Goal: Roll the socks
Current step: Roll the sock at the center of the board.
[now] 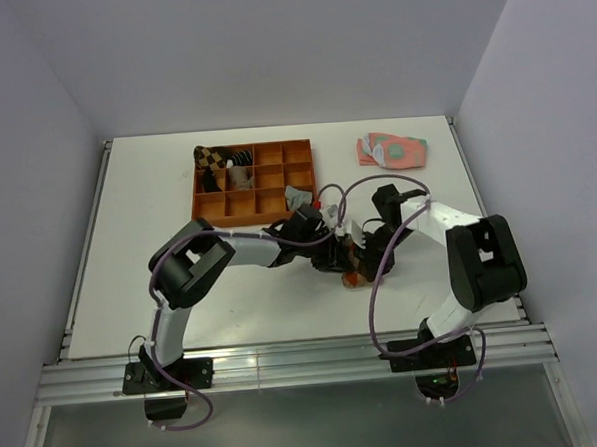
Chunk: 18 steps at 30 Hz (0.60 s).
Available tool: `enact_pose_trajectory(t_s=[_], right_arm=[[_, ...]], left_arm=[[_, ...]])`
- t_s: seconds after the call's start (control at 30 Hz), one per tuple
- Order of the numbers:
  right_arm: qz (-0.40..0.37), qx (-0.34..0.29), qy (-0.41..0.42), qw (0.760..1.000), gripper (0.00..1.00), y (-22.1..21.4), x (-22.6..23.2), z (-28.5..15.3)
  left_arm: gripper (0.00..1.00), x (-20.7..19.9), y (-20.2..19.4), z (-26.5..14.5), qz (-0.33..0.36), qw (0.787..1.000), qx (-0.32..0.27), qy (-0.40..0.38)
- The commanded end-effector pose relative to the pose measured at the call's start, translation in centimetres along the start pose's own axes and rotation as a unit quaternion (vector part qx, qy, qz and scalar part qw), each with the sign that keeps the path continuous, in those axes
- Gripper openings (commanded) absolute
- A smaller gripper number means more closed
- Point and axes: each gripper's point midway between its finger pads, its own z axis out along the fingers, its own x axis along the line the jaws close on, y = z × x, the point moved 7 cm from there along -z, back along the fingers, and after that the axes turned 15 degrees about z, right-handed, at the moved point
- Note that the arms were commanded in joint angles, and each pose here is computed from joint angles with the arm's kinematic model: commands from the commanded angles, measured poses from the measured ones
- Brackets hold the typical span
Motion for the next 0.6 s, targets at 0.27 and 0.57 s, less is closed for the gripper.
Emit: enact_pose_trajectory(t_s=[0.27, 0.57], right_arm=[[0.081, 0.061, 0.049, 0.994, 0.11, -0.3, -0.4, -0.7], [0.137, 0.109, 0.082, 0.981, 0.12, 0.9, -1.8, -0.8]], left_arm=[[0.44, -0.7, 1.3, -5.1, 0.077, 0.975, -0.202, 0.054], [0.46, -2.8, -0.1, -7.2, 0.154, 0.939, -0.286, 0.112]])
